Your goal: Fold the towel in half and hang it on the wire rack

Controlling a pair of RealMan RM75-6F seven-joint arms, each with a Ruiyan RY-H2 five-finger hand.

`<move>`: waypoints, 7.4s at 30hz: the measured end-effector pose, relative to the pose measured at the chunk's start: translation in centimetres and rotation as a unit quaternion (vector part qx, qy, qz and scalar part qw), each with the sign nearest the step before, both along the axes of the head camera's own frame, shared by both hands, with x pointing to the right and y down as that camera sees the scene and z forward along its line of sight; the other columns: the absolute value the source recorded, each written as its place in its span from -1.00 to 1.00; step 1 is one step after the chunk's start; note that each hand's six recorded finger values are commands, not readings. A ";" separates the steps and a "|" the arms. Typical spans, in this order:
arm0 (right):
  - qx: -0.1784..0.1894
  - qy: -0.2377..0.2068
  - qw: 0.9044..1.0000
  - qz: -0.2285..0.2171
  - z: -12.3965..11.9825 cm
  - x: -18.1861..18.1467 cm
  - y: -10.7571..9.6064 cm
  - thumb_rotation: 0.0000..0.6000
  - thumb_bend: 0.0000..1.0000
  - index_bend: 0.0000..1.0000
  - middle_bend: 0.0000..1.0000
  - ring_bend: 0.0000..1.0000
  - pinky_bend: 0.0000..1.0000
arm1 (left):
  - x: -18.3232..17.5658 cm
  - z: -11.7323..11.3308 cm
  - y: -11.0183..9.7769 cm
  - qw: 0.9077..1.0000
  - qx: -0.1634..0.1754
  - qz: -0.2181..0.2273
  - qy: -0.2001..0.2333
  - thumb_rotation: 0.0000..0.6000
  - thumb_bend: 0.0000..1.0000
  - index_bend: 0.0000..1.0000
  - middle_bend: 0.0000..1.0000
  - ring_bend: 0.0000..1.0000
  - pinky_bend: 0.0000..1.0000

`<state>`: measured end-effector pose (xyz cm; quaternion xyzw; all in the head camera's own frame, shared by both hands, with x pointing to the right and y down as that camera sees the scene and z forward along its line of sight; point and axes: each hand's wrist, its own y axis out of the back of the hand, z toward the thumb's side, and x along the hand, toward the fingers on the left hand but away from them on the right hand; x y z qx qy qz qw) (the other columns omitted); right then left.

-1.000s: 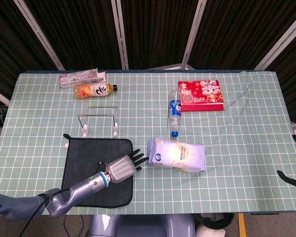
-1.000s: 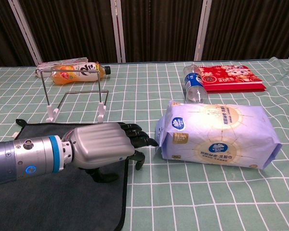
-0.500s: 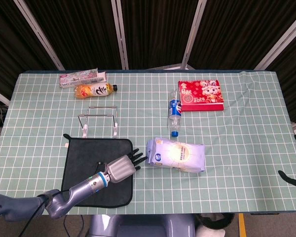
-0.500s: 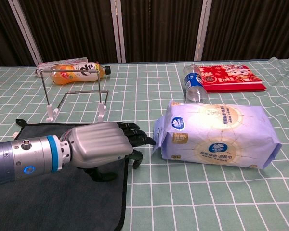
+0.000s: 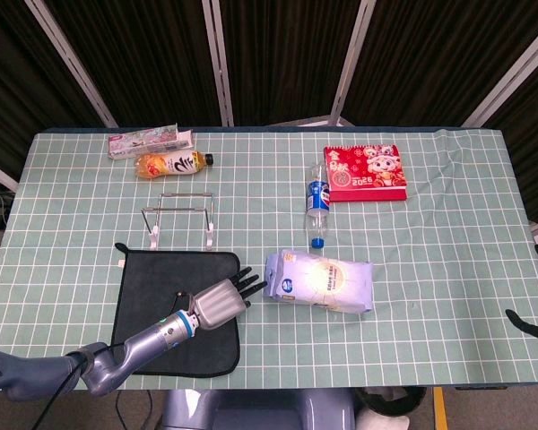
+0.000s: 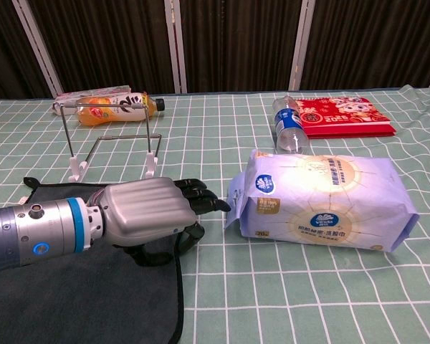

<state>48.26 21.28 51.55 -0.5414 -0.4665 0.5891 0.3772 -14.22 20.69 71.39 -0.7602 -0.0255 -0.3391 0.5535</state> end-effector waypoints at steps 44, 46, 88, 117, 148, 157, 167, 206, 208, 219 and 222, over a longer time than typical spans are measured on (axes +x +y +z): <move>0.009 -0.012 1.000 -0.017 -0.8 -0.8 0.4 1.00 -1.00 -1.00 -1.00 -1.00 -1.00 | -13.1 -2.7 0.3 0.997 0.025 -0.065 -0.045 1.00 0.09 0.38 -1.00 -1.00 -1.00; 0.009 -0.012 1.000 -0.018 -0.7 -0.9 0.4 1.00 -1.00 -1.00 -1.00 -1.00 -1.00 | -14.0 -2.7 0.5 0.996 0.024 -0.068 -0.048 1.00 0.09 0.38 -1.00 -1.00 -1.00; 0.006 -0.009 1.000 -0.023 -0.6 -1.4 0.4 1.00 -1.00 -1.00 -1.00 -1.00 -1.00 | -24.8 -2.8 0.7 0.986 0.033 -0.103 -0.125 1.00 0.09 0.38 -1.00 -1.00 -1.00; 0.010 -0.020 0.999 -0.033 -1.0 -2.0 0.6 1.00 -1.00 -1.00 -1.00 -1.00 -1.00 | -26.5 -6.5 -2.3 0.963 0.004 -0.263 -0.049 1.00 -1.00 -0.73 1.00 1.00 1.00; -0.013 -0.008 1.000 -0.017 0.5 -1.2 0.1 1.00 -1.00 -0.97 -1.00 -1.00 -1.00 | -15.1 1.1 -9.8 0.922 -0.037 -0.375 -0.092 1.00 -0.15 -0.39 1.00 1.00 1.00; -0.015 -0.008 1.000 -0.016 0.6 -1.2 0.0 1.00 -1.00 -0.94 -1.00 -1.00 -1.00 | -15.4 1.6 -9.5 0.913 -0.057 -0.389 -0.111 1.00 -0.15 -0.39 1.00 1.00 1.00; -0.014 -0.008 1.000 -0.016 0.6 -1.2 0.0 1.00 -1.00 -0.97 -1.00 -1.00 -1.00 | -15.6 3.0 -9.2 0.904 -0.057 -0.401 -0.136 1.00 -0.15 -0.34 1.00 1.00 1.00; -0.021 -0.010 1.000 -0.020 0.8 -1.5 0.1 1.00 -1.00 -1.00 -1.00 -1.00 -1.00 | -14.8 4.0 -8.4 0.904 -0.061 -0.403 -0.125 1.00 -0.15 -0.09 1.00 1.00 1.00; -0.021 -0.010 1.000 -0.020 0.8 -1.5 0.1 1.00 -1.00 -1.00 -1.00 -1.00 -1.00 | -14.9 4.0 -8.3 0.904 -0.062 -0.403 -0.125 1.00 -0.15 0.03 1.00 1.00 1.00; -0.021 -0.011 0.999 -0.022 0.8 -1.6 0.1 1.00 -1.00 -1.00 -1.00 -1.00 -1.00 | -15.2 3.0 -8.1 0.907 -0.052 -0.400 -0.119 1.00 -0.06 0.38 1.00 1.00 1.00; -0.021 -0.011 0.999 -0.022 0.8 -1.6 0.1 1.00 -1.00 -1.00 -1.00 -1.00 -1.00 | -15.2 2.9 -8.0 0.908 -0.053 -0.397 -0.118 1.00 0.06 0.41 1.00 1.00 1.00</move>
